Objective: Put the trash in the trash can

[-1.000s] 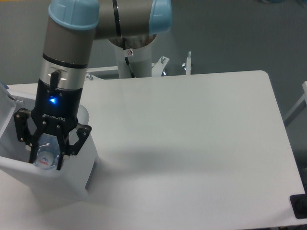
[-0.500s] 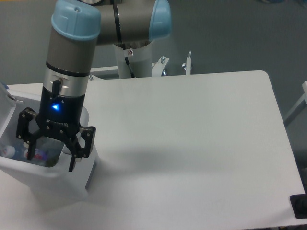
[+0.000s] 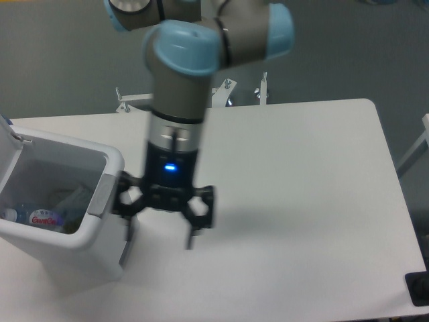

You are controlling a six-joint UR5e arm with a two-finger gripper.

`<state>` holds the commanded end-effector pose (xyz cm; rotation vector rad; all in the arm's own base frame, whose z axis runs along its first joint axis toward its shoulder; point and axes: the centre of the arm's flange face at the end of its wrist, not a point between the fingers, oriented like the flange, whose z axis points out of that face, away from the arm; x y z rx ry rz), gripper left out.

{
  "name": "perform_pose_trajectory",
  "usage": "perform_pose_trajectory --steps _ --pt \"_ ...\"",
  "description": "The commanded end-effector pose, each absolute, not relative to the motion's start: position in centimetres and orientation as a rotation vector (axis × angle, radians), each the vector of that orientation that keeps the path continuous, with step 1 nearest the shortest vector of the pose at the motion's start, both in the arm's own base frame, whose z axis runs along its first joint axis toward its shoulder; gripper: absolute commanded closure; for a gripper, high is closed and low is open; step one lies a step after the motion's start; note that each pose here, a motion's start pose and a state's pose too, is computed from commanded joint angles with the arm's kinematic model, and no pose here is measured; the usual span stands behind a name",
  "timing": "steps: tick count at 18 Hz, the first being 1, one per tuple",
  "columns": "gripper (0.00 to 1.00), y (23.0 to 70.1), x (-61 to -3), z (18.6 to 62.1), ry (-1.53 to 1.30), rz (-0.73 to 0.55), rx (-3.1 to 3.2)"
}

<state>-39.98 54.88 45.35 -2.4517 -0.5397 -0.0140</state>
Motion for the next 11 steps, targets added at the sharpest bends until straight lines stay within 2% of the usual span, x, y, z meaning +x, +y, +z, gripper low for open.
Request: perform_pose_trajectory --steps 7,11 --pt "0.0 46.3 -47.9 39.9 -0.548 0.047 -2.538" --pt "0.0 42.5 -51.1 38.5 -0.556 0.13 -2.602"
